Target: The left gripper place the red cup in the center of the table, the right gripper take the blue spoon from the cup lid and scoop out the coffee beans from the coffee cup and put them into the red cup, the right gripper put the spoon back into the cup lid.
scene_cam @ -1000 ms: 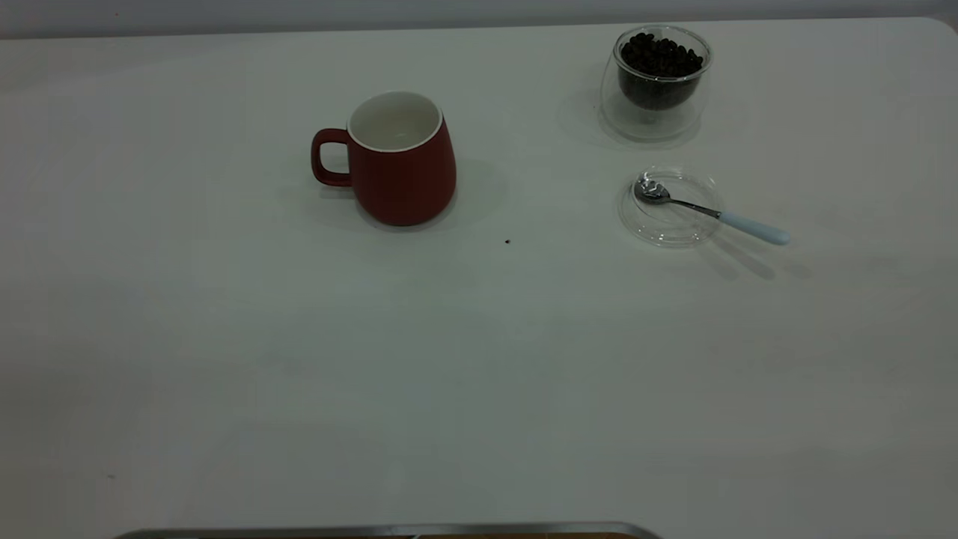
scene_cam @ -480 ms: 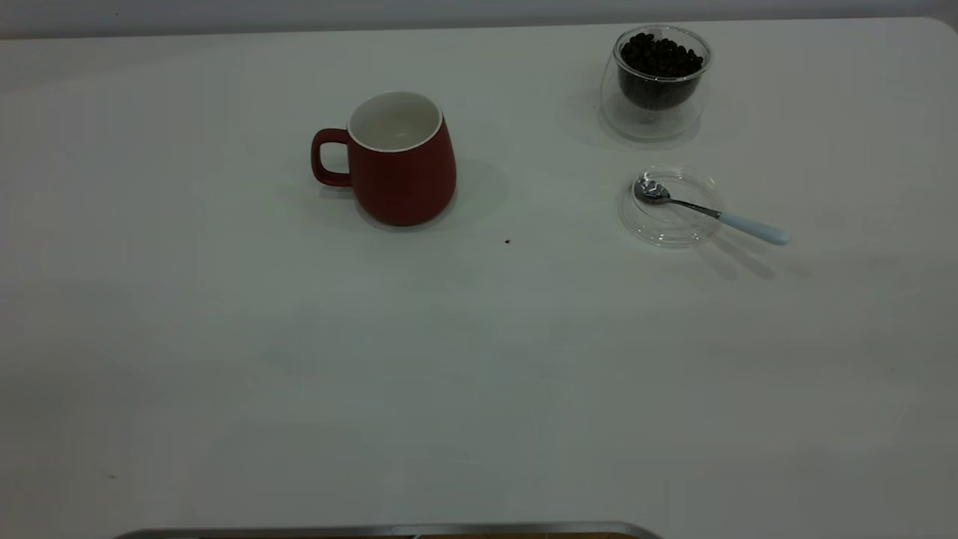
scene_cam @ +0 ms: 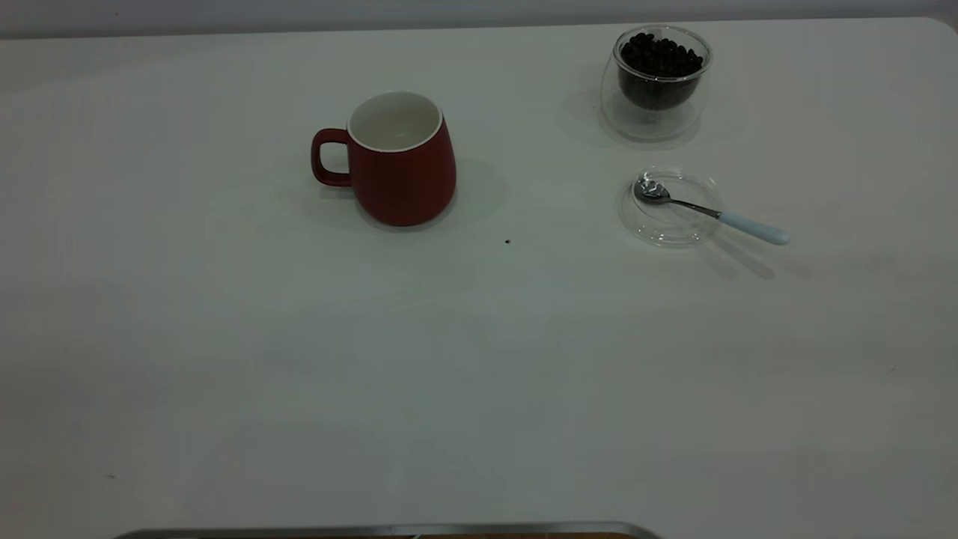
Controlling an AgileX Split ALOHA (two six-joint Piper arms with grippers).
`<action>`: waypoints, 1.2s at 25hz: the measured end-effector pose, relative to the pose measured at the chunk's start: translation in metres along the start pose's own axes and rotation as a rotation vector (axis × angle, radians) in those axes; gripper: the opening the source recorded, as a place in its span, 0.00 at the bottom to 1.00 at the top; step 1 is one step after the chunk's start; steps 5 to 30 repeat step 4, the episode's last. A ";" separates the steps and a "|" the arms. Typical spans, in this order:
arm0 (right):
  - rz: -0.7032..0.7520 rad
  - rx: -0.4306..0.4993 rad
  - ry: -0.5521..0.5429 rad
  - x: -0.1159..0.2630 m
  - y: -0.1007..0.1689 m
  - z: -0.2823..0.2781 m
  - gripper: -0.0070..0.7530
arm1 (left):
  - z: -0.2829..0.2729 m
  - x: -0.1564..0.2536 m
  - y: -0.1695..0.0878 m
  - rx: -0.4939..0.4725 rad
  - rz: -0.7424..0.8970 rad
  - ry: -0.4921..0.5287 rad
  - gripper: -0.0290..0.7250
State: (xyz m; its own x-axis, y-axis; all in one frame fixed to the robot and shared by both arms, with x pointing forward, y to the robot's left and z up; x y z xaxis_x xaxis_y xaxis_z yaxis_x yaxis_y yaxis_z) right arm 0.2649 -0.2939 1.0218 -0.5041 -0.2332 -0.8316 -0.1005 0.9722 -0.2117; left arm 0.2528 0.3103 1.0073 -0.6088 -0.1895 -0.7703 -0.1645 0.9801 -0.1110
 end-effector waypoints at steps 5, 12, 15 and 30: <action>0.000 0.000 0.000 0.000 0.000 0.000 0.53 | 0.000 0.000 0.000 0.000 0.000 0.000 0.66; 0.000 0.000 0.000 0.000 0.000 0.000 0.53 | 0.000 0.000 0.000 0.000 0.000 0.000 0.66; 0.000 0.000 0.000 0.000 0.000 0.000 0.53 | 0.000 0.000 0.000 0.000 0.000 0.000 0.66; 0.000 0.000 0.000 0.000 0.000 0.000 0.53 | 0.000 0.000 0.000 0.000 0.000 0.000 0.66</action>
Point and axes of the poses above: a point on each arm's last joint axis where the gripper is mounted, z pointing out along that axis toward the gripper, y along the wrist's bending axis when the last joint is at zero, x = y × z, the point moved 4 cm from there along z, pointing out along that axis toward the gripper, and after that the axes turned 9 degrees about -z, right-handed, at the moved point
